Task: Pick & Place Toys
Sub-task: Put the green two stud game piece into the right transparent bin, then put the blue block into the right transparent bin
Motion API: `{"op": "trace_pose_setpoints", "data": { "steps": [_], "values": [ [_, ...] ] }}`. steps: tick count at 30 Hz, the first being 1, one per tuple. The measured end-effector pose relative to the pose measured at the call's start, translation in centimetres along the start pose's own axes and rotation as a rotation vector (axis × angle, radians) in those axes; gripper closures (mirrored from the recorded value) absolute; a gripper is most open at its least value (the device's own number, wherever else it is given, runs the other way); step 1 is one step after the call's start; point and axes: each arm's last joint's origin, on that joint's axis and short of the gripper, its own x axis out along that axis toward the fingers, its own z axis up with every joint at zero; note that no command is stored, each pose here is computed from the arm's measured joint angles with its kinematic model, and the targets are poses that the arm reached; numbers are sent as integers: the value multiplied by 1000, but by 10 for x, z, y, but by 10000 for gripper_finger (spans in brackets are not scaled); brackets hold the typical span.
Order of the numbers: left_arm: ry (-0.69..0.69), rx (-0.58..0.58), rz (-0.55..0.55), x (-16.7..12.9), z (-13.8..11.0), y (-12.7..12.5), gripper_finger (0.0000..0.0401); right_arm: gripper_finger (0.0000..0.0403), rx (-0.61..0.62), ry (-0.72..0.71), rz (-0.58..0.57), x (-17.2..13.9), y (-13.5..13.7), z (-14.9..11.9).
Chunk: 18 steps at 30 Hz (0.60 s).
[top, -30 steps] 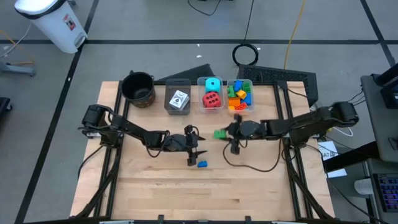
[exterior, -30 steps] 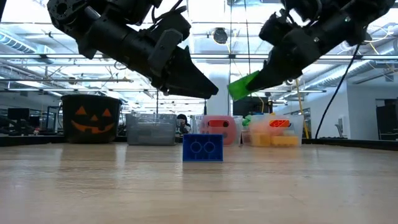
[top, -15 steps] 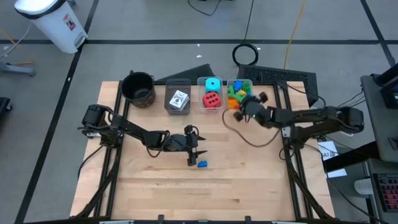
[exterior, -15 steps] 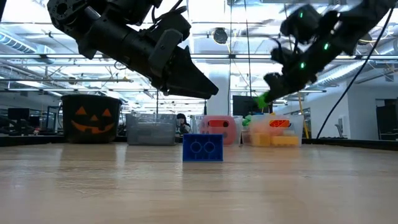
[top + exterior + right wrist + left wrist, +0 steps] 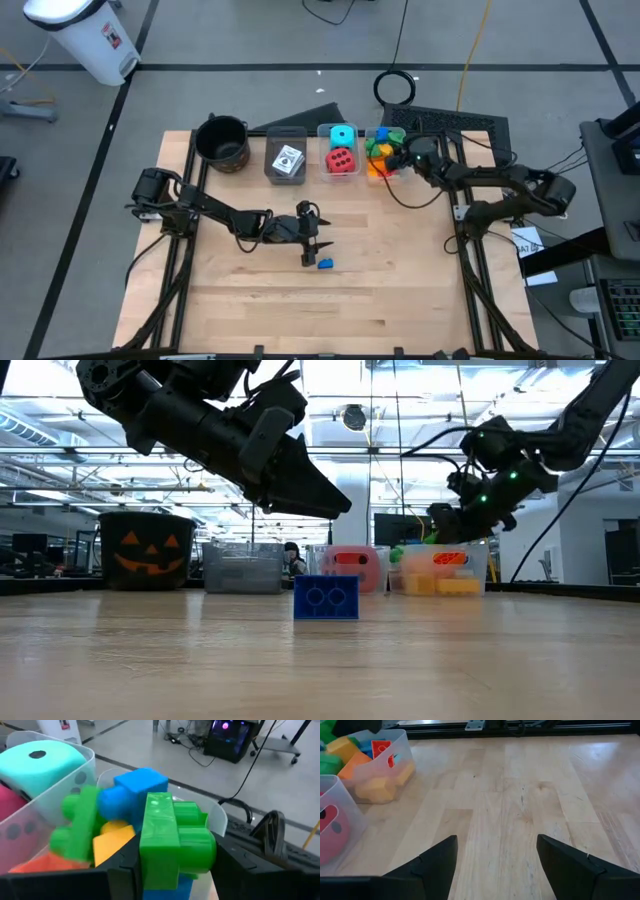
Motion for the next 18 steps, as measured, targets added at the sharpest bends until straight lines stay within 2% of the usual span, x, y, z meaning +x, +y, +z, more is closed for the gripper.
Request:
{"op": "trace_pose_setpoints", "data": {
  "steps": [3, 6, 13, 18],
  "values": [
    [0, -2, 0, 0, 0, 0, 123, 245, -22, -7, -10, 6, -1, -2],
    [0, -3, -1, 0, 0, 0, 123, 208, -24, -12, 9, 7, 0, -2],
    [0, -3, -1, 0, 0, 0, 123, 100, -38, -70, 184, -10, 9, 10],
    [15, -20, -8, 0, -2, -1, 123, 56, -69, -129, 334, -31, 20, 19]
  ]
}}
